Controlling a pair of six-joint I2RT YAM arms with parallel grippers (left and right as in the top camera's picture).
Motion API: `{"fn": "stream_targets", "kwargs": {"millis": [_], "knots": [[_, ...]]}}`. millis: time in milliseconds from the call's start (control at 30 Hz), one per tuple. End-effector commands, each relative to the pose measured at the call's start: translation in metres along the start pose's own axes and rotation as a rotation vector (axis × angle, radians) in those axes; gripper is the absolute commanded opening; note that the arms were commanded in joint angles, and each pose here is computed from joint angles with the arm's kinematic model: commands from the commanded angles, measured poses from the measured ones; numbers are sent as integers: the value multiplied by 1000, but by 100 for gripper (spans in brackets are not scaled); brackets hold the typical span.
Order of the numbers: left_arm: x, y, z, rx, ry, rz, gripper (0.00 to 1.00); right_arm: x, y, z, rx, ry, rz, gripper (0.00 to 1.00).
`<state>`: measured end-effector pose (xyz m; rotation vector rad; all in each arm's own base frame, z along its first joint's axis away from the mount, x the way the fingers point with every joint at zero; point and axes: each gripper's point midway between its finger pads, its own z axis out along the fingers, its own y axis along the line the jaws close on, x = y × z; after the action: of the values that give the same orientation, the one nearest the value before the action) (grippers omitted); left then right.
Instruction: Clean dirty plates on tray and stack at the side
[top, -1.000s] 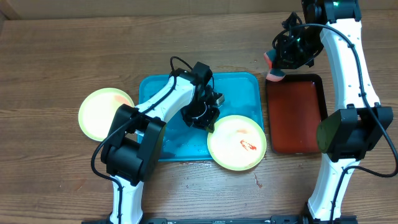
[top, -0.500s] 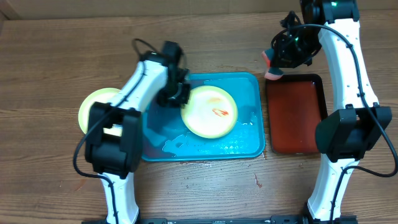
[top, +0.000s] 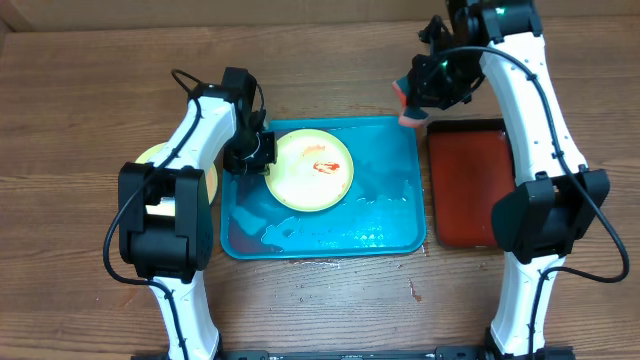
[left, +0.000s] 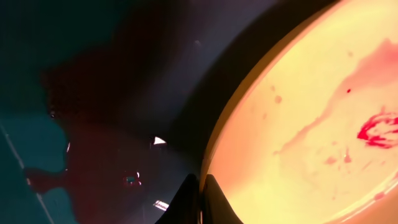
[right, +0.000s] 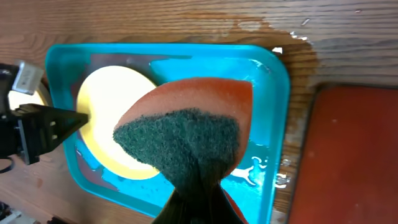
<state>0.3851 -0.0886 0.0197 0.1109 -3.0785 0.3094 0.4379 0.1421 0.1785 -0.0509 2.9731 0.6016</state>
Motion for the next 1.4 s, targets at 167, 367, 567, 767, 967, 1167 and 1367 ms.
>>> {"fn": "stream_targets", "kwargs": {"millis": [167,367,567,767,967,1167,1367], "knots": [[-3,-3,4,14,-17,-35,4,3,42,45,43,3,19,4],[-2,-6,4,36,-12,-33,4,17,69,76,92,1,19,4],[-1,-6,4,38,-7,-25,4,23,84,112,111,-25,32,4],[-1,-7,4,42,-7,-4,4,40,72,148,144,3,65,4],[0,-9,4,54,-5,17,4,44,55,171,160,-7,65,4],[0,-10,4,60,-1,26,4,47,48,186,166,4,70,4],[6,-14,3,86,22,56,4,49,49,205,72,68,108,4]]}}
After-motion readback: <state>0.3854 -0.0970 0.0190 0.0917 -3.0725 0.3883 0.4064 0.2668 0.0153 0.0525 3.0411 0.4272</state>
